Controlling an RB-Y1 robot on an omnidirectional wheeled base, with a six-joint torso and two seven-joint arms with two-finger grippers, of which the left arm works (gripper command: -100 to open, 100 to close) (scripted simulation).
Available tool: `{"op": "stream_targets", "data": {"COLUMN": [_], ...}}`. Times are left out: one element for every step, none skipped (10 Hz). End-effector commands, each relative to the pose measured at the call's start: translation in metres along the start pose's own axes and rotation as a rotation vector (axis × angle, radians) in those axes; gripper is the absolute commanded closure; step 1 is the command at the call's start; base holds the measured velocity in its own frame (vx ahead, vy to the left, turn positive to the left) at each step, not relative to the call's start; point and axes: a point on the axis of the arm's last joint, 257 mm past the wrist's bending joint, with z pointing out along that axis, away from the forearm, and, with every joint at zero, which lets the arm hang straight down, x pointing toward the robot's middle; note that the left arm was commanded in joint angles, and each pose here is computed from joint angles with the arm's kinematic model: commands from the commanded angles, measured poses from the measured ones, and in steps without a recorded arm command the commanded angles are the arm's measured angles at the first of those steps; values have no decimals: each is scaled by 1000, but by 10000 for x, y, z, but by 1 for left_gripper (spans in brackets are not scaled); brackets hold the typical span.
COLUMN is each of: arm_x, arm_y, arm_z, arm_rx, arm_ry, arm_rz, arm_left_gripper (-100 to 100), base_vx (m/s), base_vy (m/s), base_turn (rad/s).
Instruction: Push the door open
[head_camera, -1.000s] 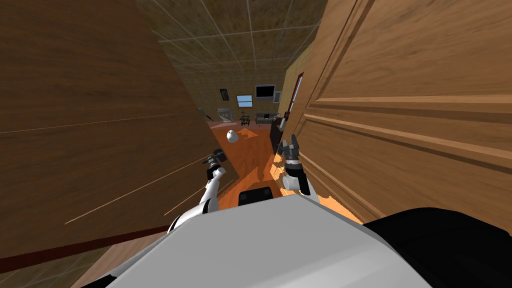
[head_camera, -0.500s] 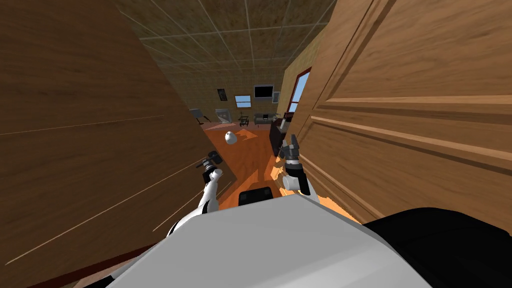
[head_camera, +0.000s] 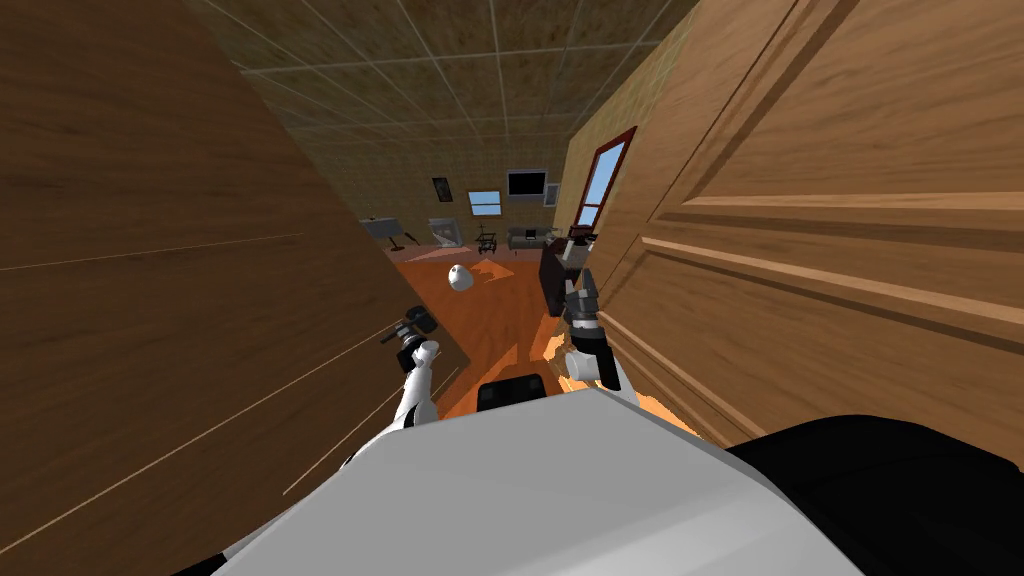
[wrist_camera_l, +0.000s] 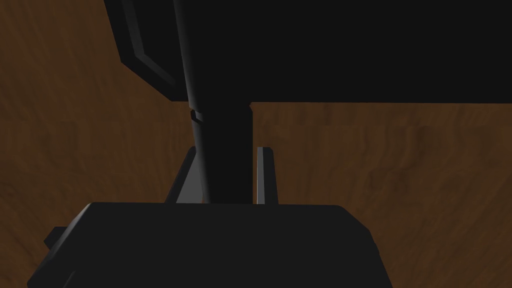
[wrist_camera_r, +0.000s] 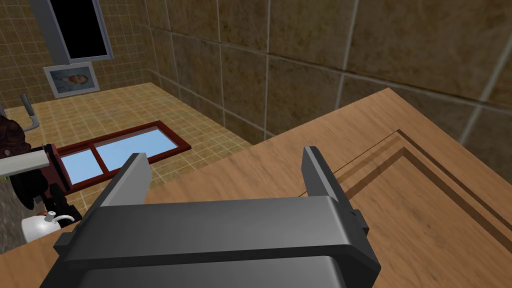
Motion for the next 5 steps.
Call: {"op": "stream_targets", "data": {"arm_x": [-206,-206,-293,-339,-353], "arm_y": [-10,-10,9,20,70], "arm_z": [28,28,18,12,-6], "arm_rx": [3,3,-2,-5,-12], "arm_ry": [-53,-53,-74,-85,-82], "arm_rz": [0,0,0,1,3], "arm_left_gripper": [100,100,100,100,100], "base_vx": [183,161,152,169,70], "base_vy": [4,15,34,40,24], "base_turn": [-53,-13,-7,-10,26]}}
